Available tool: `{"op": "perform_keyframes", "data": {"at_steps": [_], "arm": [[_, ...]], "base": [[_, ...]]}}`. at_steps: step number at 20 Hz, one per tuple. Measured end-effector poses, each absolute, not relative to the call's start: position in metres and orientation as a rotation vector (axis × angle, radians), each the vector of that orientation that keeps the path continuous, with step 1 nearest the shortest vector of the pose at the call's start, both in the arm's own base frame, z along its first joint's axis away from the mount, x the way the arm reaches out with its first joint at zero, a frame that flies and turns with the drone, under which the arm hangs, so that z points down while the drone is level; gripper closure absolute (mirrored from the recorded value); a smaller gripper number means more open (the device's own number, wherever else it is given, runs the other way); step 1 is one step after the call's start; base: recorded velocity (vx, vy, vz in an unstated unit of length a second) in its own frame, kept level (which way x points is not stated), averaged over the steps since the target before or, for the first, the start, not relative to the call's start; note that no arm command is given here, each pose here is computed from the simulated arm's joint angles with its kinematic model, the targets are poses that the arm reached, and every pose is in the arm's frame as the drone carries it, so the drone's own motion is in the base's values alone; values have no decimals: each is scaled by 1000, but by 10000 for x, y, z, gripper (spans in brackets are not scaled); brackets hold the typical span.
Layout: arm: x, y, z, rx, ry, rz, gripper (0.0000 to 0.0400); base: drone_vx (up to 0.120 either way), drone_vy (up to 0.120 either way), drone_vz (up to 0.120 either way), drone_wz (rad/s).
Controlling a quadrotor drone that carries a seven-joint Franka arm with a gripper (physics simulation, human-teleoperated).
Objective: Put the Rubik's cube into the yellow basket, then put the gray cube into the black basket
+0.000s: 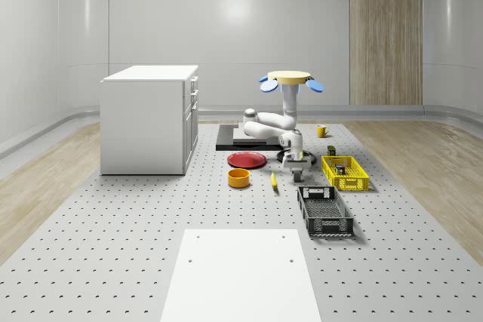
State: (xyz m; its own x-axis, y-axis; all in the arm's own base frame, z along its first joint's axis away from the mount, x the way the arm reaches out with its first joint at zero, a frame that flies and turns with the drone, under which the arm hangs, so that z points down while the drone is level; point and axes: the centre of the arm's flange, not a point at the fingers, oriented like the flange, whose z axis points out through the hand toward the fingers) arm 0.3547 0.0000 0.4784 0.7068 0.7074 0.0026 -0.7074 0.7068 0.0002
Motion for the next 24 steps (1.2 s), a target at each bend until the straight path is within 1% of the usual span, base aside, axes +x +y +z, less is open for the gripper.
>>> {"op": "perform_keyframes", "data": {"at_steps": [4,10,12,17,24], "arm": [[3547,0,4657,1,-2,786,150],[3547,0,4577,1,-2,786,150],[3547,0,4566,1,-2,786,150],[3547,0,4553,1,-2,786,150],[3547,0,4548,1,-2,786,150]], "base": [[0,0,120,0],[0,0,120,0],[0,20,20,0],[0,120,0,0],[120,120,0,0]]}}
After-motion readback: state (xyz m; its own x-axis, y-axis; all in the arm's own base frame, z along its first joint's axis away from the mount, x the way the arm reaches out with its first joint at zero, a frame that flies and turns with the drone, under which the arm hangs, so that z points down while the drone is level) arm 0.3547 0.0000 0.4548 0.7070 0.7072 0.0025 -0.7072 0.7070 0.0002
